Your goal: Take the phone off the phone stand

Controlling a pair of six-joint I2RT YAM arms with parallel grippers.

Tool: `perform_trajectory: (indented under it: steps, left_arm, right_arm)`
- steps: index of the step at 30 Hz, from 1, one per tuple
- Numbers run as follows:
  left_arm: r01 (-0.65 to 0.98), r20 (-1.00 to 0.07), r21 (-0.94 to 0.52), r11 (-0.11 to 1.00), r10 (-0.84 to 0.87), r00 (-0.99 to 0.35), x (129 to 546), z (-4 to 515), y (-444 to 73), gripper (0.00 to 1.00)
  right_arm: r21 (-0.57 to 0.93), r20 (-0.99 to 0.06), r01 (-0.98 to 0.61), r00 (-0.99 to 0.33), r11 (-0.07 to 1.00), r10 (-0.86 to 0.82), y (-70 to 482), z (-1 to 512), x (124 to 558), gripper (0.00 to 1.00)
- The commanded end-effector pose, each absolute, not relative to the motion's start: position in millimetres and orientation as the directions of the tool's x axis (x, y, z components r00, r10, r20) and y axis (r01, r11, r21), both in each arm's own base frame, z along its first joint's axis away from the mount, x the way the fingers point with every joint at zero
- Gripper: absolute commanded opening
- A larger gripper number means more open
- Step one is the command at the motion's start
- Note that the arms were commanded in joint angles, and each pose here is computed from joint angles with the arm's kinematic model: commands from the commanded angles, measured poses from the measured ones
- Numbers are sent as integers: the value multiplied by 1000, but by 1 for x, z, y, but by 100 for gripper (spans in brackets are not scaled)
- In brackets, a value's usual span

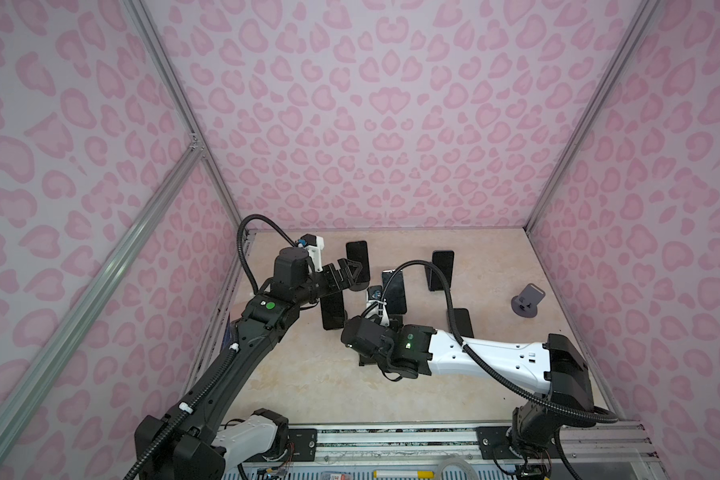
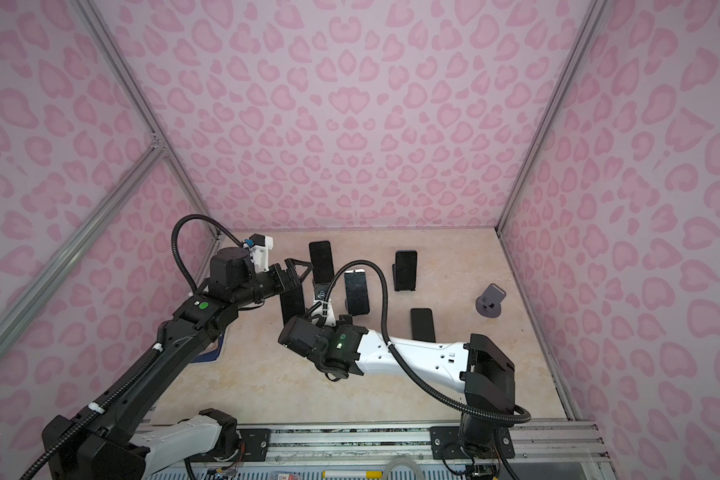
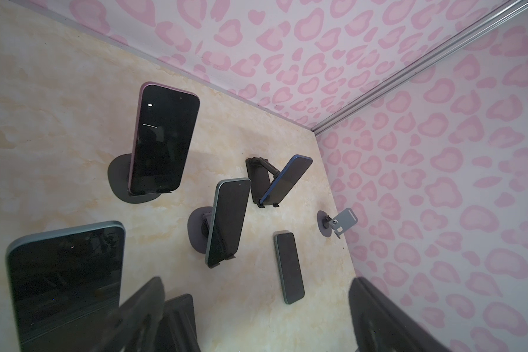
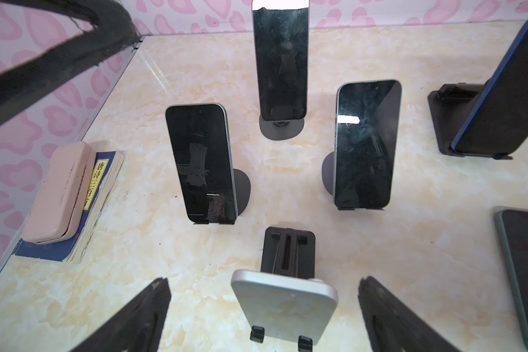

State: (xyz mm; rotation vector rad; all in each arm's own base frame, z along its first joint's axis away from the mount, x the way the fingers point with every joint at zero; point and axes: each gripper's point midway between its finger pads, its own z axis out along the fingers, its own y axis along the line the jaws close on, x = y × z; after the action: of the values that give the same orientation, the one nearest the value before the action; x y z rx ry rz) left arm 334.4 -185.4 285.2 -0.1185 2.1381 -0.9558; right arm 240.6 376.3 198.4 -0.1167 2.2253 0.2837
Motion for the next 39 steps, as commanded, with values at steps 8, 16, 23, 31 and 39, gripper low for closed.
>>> perform_trajectory:
  steps: [8, 16, 23, 31, 39]
  left_arm:
    - [240, -624, -680, 693, -376, -685, 336, 292, -189, 97]
    - [246, -622, -686, 685, -376, -687, 335, 293, -190, 97]
    - [263, -623, -695, 669, -377, -685, 333, 297, -193, 97]
    - [282, -624, -702, 654, -374, -686, 332, 300, -196, 97]
    - [306, -627, -712, 632, -376, -682, 330, 304, -199, 97]
  right_arm:
    - [128, -782, -149, -623, 981, 7, 373, 186, 246, 99]
    - [143, -776, -126, -630, 982, 32, 373, 174, 251, 99]
    - [140, -778, -103, -627, 985, 45, 373, 167, 254, 99]
    - [149, -780, -59, -620, 987, 81, 372, 158, 255, 98]
    - [122, -786, -20, -613, 992, 85, 370, 147, 261, 99]
